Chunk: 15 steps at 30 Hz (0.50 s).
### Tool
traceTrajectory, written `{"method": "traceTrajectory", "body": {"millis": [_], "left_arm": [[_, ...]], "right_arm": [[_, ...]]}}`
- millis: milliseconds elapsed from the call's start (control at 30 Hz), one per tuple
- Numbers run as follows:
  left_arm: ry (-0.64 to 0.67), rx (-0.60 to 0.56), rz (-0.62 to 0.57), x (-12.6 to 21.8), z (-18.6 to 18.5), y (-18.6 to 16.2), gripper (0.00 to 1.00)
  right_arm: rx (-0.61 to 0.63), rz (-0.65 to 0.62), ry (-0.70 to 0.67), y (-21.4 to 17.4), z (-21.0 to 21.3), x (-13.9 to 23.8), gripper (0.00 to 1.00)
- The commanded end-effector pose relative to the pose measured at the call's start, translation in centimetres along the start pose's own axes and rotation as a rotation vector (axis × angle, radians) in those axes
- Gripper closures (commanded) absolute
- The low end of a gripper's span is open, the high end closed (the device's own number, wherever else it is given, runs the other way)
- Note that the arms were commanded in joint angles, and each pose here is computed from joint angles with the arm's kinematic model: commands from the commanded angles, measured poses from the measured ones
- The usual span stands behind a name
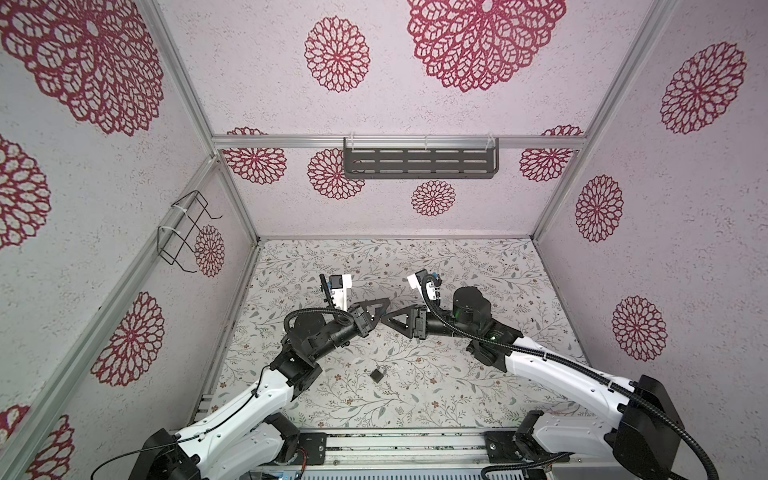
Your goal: Unlock with the key
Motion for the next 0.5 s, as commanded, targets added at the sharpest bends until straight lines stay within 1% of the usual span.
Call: {"method": "traceTrajectory", "body": {"millis": [0, 133, 467], "left_arm": [[-0.052, -0.043, -0.019, -0.10, -0.96, 0.71, 1.00], [-0.046, -0.042, -0.024, -0.05, -0.84, 0.87, 1.00], [-0.054, -0.040, -0.026, -0.16, -1.03, 1.05, 1.00]], "right_arm": [[0.023, -0.031, 0.078, 1.07, 1.73, 0.26, 0.59], [0.015, -0.049, 0.084, 1.16, 1.54, 0.61, 0.65], [-0.007, -0.050, 0.107, 1.03, 1.05, 0.51, 0.77]]}}
Point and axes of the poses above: each gripper's point midway between its finger pads, its own x axis back along the fingers, its own z axis along the line the jaws close on, y = z × x, the point moved 2 cm from there along x, back along the fingers
